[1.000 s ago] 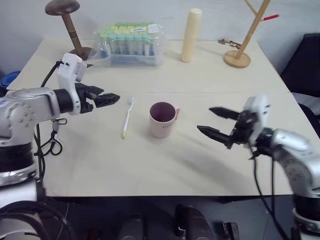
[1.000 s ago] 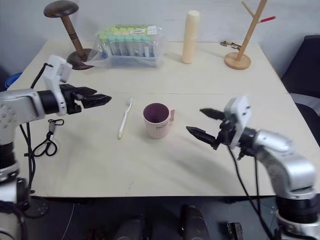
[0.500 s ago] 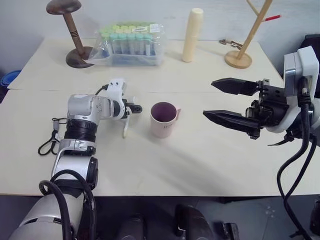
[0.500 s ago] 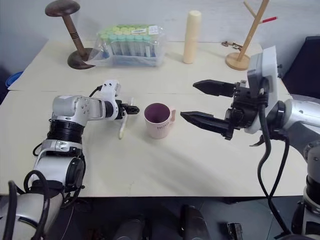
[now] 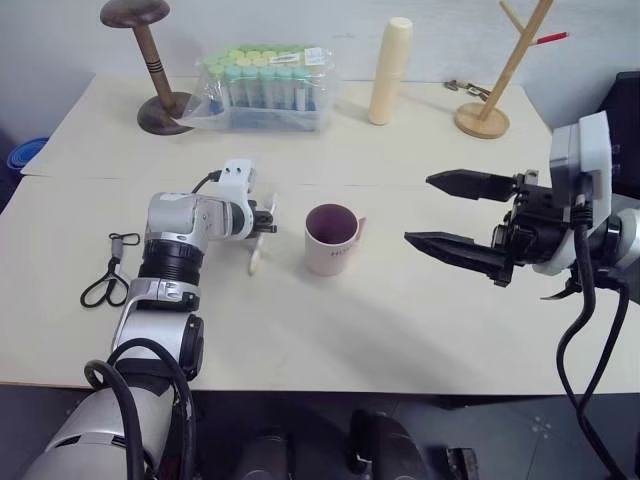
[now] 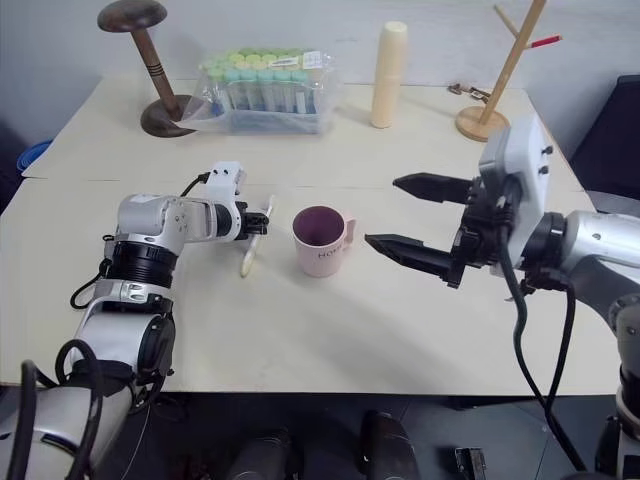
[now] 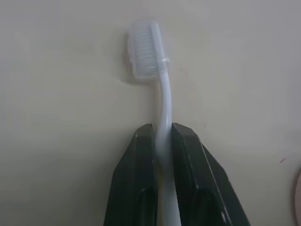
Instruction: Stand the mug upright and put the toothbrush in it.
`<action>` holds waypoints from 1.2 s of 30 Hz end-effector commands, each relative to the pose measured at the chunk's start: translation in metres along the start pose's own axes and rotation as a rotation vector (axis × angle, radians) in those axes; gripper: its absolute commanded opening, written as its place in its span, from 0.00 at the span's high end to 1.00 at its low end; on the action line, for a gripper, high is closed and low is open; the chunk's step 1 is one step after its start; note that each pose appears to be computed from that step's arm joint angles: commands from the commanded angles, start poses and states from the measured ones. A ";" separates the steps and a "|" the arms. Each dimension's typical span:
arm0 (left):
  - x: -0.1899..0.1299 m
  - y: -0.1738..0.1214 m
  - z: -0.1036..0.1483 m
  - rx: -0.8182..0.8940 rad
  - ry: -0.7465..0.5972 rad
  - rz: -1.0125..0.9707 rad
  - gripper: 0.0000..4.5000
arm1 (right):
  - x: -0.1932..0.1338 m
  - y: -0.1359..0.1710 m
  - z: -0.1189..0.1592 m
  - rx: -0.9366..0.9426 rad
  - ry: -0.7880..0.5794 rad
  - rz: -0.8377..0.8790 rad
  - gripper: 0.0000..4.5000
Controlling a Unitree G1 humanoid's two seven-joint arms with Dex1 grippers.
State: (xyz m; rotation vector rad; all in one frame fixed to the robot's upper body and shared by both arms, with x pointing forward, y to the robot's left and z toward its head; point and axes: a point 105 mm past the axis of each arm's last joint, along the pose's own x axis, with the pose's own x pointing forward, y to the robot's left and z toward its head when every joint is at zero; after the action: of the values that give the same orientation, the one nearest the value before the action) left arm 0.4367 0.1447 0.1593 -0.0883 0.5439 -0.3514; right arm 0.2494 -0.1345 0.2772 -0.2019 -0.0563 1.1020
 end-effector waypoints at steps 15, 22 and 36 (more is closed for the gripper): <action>-0.108 -0.137 0.080 0.249 -0.722 -0.821 0.96 | -0.013 -0.005 -0.016 -0.013 0.044 -0.150 0.00; -0.079 -0.153 0.069 0.299 -0.737 -0.797 0.96 | -0.013 -0.003 -0.015 0.003 0.022 -0.148 0.00; -0.107 -0.132 0.053 0.360 -0.730 -0.812 0.12 | -0.014 -0.005 -0.009 0.030 -0.014 -0.124 0.00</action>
State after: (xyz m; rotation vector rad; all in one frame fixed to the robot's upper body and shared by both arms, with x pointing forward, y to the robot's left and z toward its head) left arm 0.3552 0.0542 0.2595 -0.0726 -0.2637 -1.0974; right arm 0.2517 -0.1466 0.2594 -0.1355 -0.0150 0.9837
